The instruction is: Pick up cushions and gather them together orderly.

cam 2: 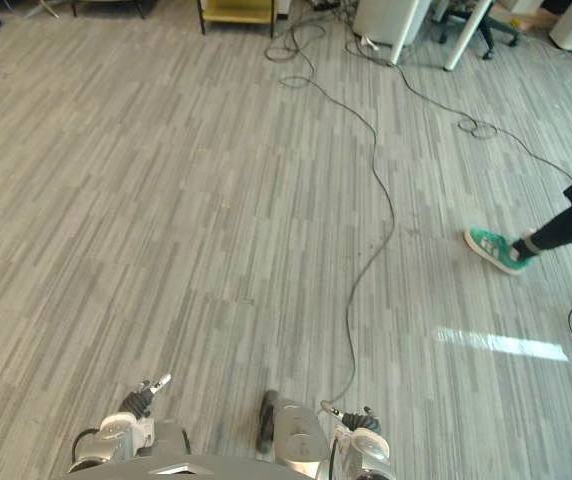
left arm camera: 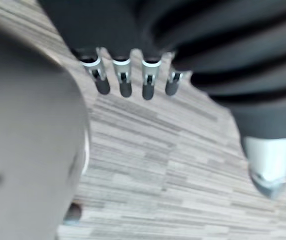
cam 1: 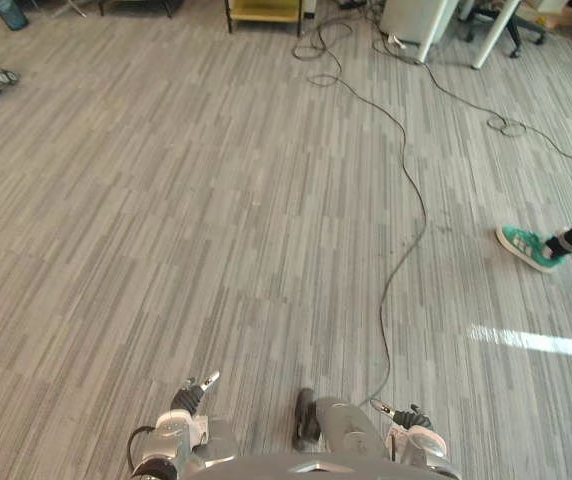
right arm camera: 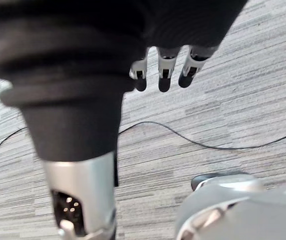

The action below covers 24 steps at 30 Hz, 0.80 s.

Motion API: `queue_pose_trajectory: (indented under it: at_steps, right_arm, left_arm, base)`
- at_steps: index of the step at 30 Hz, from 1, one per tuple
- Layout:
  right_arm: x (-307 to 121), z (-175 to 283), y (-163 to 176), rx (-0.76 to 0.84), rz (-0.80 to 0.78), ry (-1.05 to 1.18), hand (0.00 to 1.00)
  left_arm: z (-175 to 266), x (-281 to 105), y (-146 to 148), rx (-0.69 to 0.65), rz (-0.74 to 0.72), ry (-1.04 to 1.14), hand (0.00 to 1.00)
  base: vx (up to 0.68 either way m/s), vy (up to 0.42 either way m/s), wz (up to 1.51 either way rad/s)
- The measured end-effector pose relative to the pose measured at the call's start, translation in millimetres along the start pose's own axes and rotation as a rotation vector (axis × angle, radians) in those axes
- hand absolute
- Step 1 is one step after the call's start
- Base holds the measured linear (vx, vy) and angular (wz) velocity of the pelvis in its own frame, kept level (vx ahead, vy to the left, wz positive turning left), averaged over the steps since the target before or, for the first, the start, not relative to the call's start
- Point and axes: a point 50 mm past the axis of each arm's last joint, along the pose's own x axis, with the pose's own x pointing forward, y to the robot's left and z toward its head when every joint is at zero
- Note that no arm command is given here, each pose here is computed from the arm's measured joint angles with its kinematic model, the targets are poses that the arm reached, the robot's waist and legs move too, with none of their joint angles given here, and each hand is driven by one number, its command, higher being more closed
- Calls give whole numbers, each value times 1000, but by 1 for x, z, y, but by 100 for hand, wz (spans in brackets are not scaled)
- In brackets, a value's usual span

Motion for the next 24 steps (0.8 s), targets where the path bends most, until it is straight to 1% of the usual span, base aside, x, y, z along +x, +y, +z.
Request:
queue_pose_trajectory:
  at_steps: [4, 6, 9, 11, 14, 15, 20, 24]
  right_arm:
    - [-1, -1, 7, 13, 15, 6, 0]
    - [-1, -4, 9, 8, 19, 16, 0]
    - [-2, -7, 23, -29, 57, 47, 0]
    - [-2, -5, 31, -44, 75, 52, 0]
    - [-5, -20, 21, -79, 61, 82, 0]
    - [-5, -23, 20, -91, 62, 97, 0]
    - [-4, -25, 9, -111, 53, 99, 0]
    - [-3, -20, 5, -116, 50, 69, 0]
  left_arm:
    - [5, 0, -1, 5, -3, -30, 0]
    - [5, 0, -2, 10, -9, -39, 0]
    - [13, 2, 5, 4, 3, -63, 0]
    - [24, 4, 16, -23, 30, -99, 0]
    - [11, 1, 28, 11, 56, -68, 0]
    - [9, 1, 33, 40, 61, -55, 0]
    - [-9, -2, 38, 77, 65, 29, 0]
    - [-17, -2, 31, 117, 40, 65, 0]
  base:
    - [440, 176, -21]
    - [591, 346, -15]
    - [661, 342, -15]
    - [548, 357, -21]
    - [455, 368, -11]
    - [470, 276, 38]
    - [553, 193, 35]
    - [578, 29, 70]
